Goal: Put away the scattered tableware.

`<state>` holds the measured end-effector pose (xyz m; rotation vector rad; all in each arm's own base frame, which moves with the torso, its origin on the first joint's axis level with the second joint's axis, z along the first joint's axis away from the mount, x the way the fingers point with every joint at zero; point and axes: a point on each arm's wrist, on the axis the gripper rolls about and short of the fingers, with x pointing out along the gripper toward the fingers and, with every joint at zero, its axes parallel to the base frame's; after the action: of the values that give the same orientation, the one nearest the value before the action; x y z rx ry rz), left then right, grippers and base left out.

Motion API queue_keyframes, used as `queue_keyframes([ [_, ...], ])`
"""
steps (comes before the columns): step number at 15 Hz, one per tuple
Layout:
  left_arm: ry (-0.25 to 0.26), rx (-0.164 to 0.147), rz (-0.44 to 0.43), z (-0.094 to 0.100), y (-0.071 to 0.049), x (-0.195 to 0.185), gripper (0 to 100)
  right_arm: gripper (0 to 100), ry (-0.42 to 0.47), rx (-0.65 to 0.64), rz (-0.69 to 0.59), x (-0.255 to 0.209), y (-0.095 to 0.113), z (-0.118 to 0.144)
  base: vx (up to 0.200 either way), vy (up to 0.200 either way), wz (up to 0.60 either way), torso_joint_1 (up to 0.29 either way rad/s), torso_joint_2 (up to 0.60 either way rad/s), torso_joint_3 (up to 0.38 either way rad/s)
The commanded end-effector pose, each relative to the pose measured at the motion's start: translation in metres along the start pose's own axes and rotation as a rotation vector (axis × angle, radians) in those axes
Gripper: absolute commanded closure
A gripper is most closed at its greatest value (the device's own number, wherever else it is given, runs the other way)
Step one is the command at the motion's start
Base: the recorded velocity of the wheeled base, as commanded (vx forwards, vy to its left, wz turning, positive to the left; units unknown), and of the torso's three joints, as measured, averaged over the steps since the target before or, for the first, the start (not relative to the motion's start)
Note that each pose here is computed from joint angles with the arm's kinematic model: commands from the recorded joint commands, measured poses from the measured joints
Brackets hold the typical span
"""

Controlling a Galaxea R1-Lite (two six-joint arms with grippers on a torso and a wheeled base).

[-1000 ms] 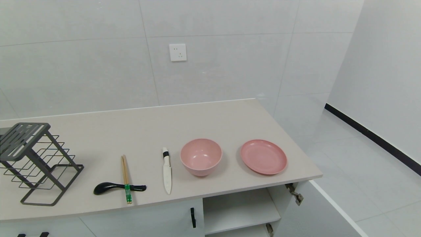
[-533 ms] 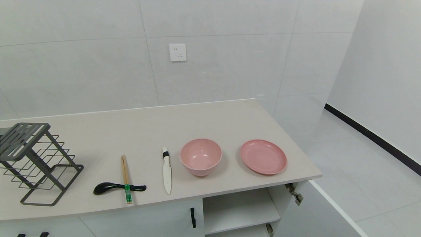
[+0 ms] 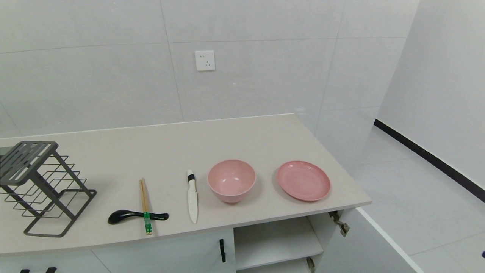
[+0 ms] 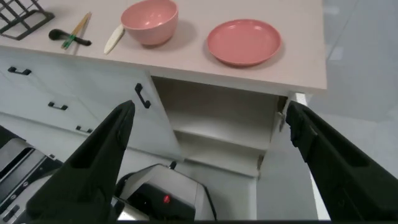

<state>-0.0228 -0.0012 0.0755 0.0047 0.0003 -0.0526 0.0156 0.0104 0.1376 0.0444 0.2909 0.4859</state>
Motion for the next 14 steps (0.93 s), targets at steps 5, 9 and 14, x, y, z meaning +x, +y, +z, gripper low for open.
queue_keyframes([
  [5,0.0,0.017,0.002,0.0,0.0,0.0,0,0,0.215,0.046,0.118,0.082,-0.027,0.031,0.0,0.0,0.0,0.0,0.0,0.0],
  [9,0.0,0.017,0.005,0.0,0.0,0.0,0,0,0.205,0.02,0.159,0.124,-0.034,0.044,0.0,0.0,0.0,0.0,0.0,0.0],
  [14,0.0,0.017,0.01,0.0,0.0,0.0,0,0,0.187,-0.007,0.155,0.18,-0.042,0.056,0.0,0.0,0.0,0.0,0.0,0.0],
])
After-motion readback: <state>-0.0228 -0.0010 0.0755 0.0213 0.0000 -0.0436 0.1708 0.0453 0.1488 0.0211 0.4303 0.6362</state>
